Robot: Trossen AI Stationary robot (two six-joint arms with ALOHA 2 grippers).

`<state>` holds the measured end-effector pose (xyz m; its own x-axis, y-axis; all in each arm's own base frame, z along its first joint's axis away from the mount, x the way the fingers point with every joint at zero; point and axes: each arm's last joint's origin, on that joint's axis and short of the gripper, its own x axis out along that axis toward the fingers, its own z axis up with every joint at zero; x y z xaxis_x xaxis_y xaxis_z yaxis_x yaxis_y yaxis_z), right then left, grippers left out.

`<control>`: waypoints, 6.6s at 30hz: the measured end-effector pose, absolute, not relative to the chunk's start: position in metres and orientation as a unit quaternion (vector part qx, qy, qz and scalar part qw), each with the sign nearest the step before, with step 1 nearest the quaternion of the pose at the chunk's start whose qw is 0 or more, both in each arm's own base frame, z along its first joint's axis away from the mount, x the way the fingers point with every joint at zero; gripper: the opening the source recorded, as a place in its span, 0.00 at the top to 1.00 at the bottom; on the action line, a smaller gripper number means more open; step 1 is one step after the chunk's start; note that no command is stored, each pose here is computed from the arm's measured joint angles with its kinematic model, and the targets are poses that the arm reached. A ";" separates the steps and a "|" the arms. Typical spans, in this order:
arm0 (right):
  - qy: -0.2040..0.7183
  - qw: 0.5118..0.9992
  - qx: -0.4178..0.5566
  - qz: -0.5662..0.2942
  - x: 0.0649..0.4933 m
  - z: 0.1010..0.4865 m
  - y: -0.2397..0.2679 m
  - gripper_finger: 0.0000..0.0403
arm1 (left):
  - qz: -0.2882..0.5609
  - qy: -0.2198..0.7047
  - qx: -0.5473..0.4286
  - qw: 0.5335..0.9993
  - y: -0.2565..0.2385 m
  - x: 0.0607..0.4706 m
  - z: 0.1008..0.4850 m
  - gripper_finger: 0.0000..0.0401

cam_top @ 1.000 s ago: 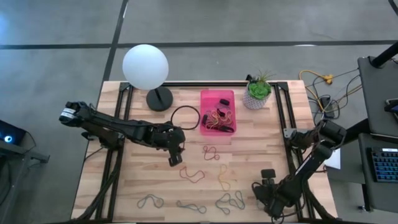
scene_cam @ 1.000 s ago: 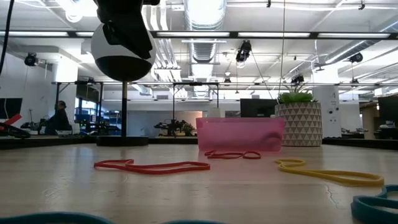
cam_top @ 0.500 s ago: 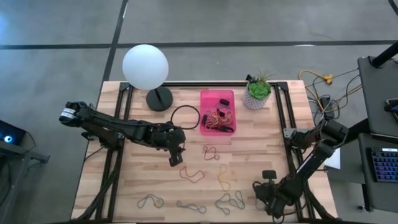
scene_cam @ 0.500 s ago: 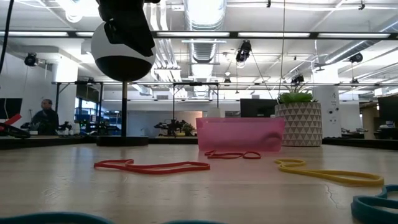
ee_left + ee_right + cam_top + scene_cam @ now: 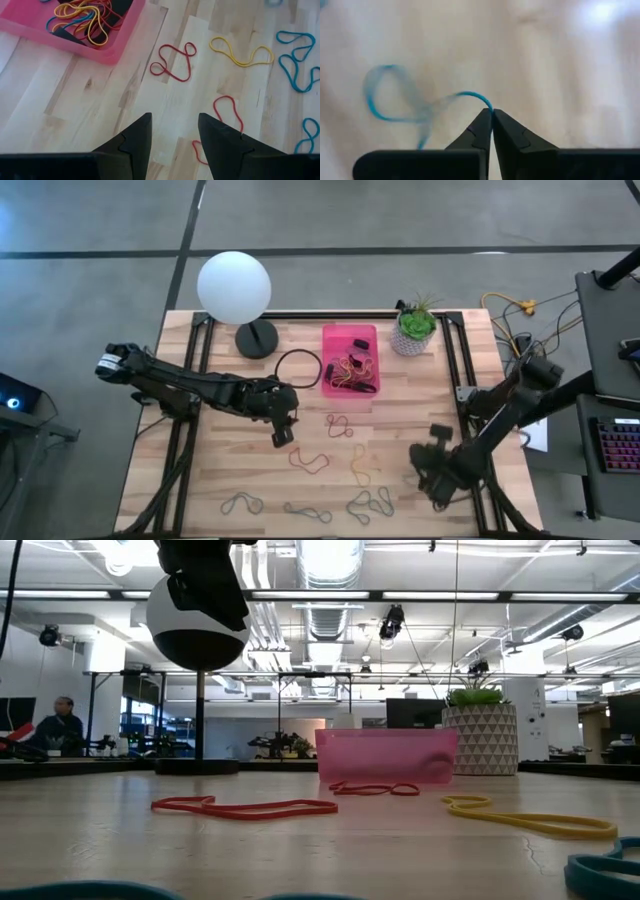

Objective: Pick and place rubber bands into bin
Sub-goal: Put the blue rubber band into the pink bin, then put the red rubber band into the pink bin

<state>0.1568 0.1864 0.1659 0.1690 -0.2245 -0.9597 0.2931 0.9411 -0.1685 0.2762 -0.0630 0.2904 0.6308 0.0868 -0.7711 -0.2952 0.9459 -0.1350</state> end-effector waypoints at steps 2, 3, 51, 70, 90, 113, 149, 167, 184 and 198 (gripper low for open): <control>0.608 0.768 0.028 -0.201 0.158 0.180 0.168 0.98 | 0.105 0.416 -0.123 0.895 -0.063 0.276 0.291 0.64; 0.594 0.776 0.039 -0.209 0.160 0.188 0.160 0.98 | 0.105 0.416 -0.122 0.895 -0.063 0.276 0.291 0.64; 0.487 0.866 0.016 -0.109 0.313 0.247 -0.007 0.53 | 0.108 0.409 -0.112 0.899 -0.064 0.270 0.294 0.64; 0.541 0.839 -0.027 -0.049 0.272 0.266 0.044 0.49 | -0.163 0.489 0.070 0.854 -0.134 0.303 0.222 0.73; 0.587 0.807 -0.033 -0.057 0.260 0.263 0.042 0.49 | -0.186 0.513 0.077 0.835 -0.148 0.328 0.171 0.73; 0.577 0.814 -0.030 -0.057 0.262 0.264 0.042 0.49 | -0.141 0.537 0.011 0.832 -0.127 0.338 0.161 0.73; 0.597 0.797 -0.020 -0.088 0.255 0.245 0.040 0.49 | -0.110 0.553 0.023 0.825 -0.099 0.351 0.141 0.73; 0.595 0.798 -0.015 -0.092 0.255 0.243 0.040 0.49 | -0.127 0.553 0.025 0.823 -0.091 0.354 0.140 0.99; 0.591 0.801 -0.006 -0.097 0.256 0.243 0.040 0.49 | -0.079 0.514 0.075 0.851 -0.083 0.370 0.190 1.00; 0.591 0.799 0.013 -0.109 0.252 0.245 0.044 0.49 | 0.022 0.431 0.138 0.892 -0.035 0.399 0.286 1.00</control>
<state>0.2524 0.0438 0.2449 0.2770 -0.1592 -0.9476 0.1889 0.9760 -0.1087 0.3992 -0.0346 0.2859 0.6276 0.1577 -0.7624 0.0795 0.9612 0.2643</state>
